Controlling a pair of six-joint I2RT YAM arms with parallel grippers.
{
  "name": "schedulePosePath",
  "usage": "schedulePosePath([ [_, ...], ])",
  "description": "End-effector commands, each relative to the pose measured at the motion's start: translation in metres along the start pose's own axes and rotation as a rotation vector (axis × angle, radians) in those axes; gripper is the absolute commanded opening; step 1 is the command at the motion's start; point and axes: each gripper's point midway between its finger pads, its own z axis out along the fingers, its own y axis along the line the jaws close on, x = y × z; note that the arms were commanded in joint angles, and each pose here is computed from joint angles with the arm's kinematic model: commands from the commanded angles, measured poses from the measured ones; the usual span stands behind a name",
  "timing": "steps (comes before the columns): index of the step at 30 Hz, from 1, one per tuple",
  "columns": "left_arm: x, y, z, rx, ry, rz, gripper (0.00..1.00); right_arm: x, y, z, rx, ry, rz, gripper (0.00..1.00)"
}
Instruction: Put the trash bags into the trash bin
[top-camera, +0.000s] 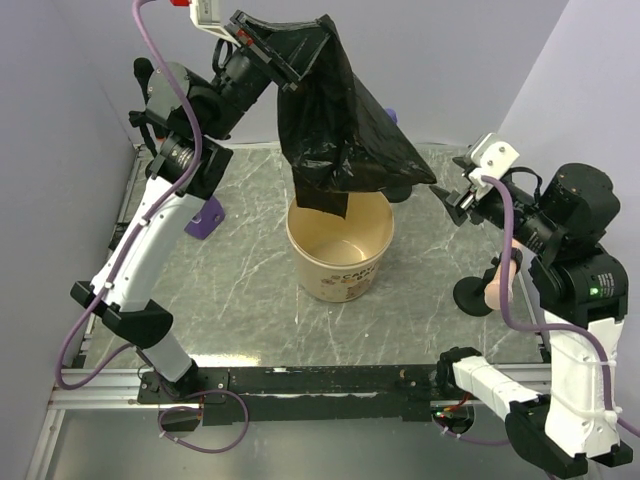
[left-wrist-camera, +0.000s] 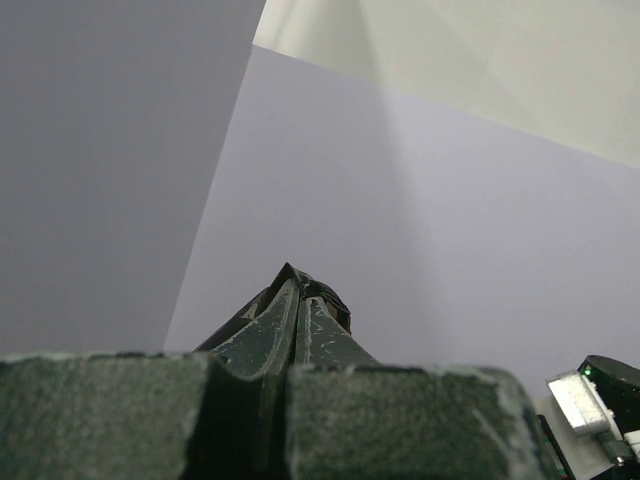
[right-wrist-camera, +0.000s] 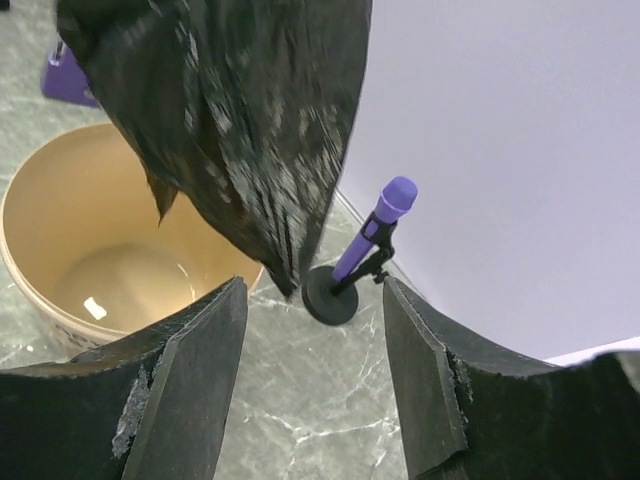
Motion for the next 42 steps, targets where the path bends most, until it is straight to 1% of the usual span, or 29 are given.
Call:
schedulePosePath([
  [1,-0.026,-0.021,-0.009,0.024,-0.047,0.027,0.01,0.003,-0.003,0.010,-0.007,-0.016,-0.052,0.63],
  [6,-0.024,-0.021,-0.007,0.027,-0.045,0.022,0.01,0.009,-0.006,0.026,-0.040,-0.016,-0.078,0.61],
  [12,-0.023,-0.019,-0.006,0.025,-0.043,0.024,0.01,0.005,-0.007,0.038,-0.072,-0.040,-0.088,0.57],
  [19,-0.021,-0.020,-0.005,0.027,-0.042,0.019,0.01,0.006,-0.004,0.042,-0.095,-0.050,-0.139,0.50],
  [26,-0.016,-0.018,-0.004,0.026,-0.031,0.016,0.01,0.000,-0.014,0.042,-0.055,-0.061,-0.182,0.40],
  [31,-0.009,-0.015,-0.005,0.029,-0.013,0.031,0.01,-0.003,-0.013,0.037,-0.064,-0.059,-0.204,0.28],
  [32,-0.003,-0.012,-0.005,0.021,0.001,0.031,0.01,-0.003,-0.012,0.037,-0.071,-0.058,-0.202,0.24],
  [33,-0.002,-0.009,-0.006,0.015,0.006,0.041,0.01,-0.003,-0.011,0.035,-0.072,-0.056,-0.198,0.19],
  [35,0.009,-0.001,-0.008,-0.009,0.031,0.050,0.01,0.000,-0.007,0.034,-0.080,-0.049,-0.183,0.02],
  [36,0.012,0.002,-0.010,-0.020,0.043,0.054,0.01,0.004,-0.007,0.034,-0.072,-0.040,-0.166,0.00],
  [40,0.035,0.026,-0.026,-0.101,0.117,0.105,0.01,0.017,-0.011,0.033,-0.003,-0.005,-0.081,0.00],
  [42,0.047,0.040,-0.037,-0.146,0.169,0.134,0.01,0.022,-0.018,0.030,0.064,0.006,-0.017,0.00],
])
